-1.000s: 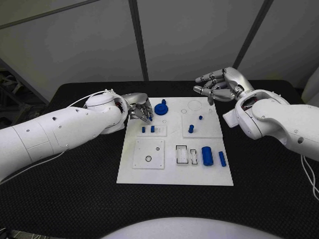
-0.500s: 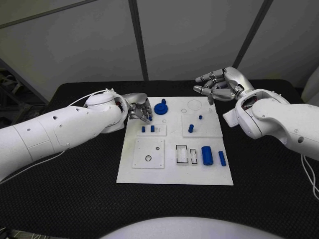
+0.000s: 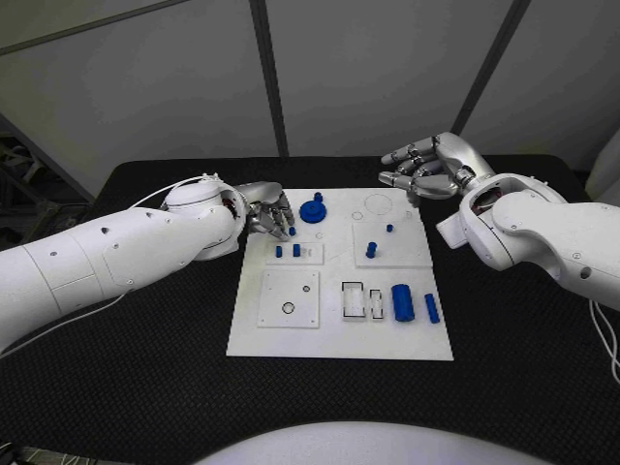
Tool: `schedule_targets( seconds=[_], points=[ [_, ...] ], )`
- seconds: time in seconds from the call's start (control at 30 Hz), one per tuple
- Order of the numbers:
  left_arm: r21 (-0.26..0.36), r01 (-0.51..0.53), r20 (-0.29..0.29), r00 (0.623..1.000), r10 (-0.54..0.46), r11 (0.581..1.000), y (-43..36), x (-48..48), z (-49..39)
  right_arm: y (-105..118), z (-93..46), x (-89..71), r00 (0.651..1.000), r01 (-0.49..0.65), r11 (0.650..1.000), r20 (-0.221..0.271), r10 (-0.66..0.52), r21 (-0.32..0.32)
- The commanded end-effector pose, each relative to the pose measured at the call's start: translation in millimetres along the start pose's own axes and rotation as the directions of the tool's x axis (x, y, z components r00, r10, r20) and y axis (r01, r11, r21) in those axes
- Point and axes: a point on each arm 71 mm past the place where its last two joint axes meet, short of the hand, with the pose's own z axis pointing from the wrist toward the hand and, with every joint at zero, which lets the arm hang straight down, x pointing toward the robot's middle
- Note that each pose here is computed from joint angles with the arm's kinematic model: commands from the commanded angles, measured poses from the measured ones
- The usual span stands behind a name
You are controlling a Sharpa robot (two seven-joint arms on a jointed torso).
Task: Assemble the parts on the task board
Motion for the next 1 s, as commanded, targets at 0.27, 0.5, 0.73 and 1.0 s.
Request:
schedule_targets(
  seconds=[0.27, 0.5, 0.73, 1.0],
  points=[
    [-0.022, 0.056, 0.077, 0.996, -0.054, 0.998, 16.1, -10.7, -8.8, -15, 2.6, 6.3, 0.876, 0.438, 0.899, -0.219, -0.429, -0.009],
    [0.106, 0.415, 0.216, 0.877, -0.428, 0.904, 36.7, -29.5, -24.1, -16, 5.4, 11.2, 0.703, 0.676, 0.734, -0.238, -0.67, -0.066],
    [0.269, 0.748, 0.256, 0.552, -0.794, 0.607, 49.1, -41.0, -42.3, -16, 8.9, 17.2, 0.615, 0.759, 0.645, -0.224, -0.756, -0.093],
    [0.375, 0.869, 0.148, 0.287, -0.946, 0.322, 44.4, -37.8, -58.3, -17, 11.1, 26.3, 0.588, 0.777, 0.62, -0.223, -0.777, -0.112]
  ],
)
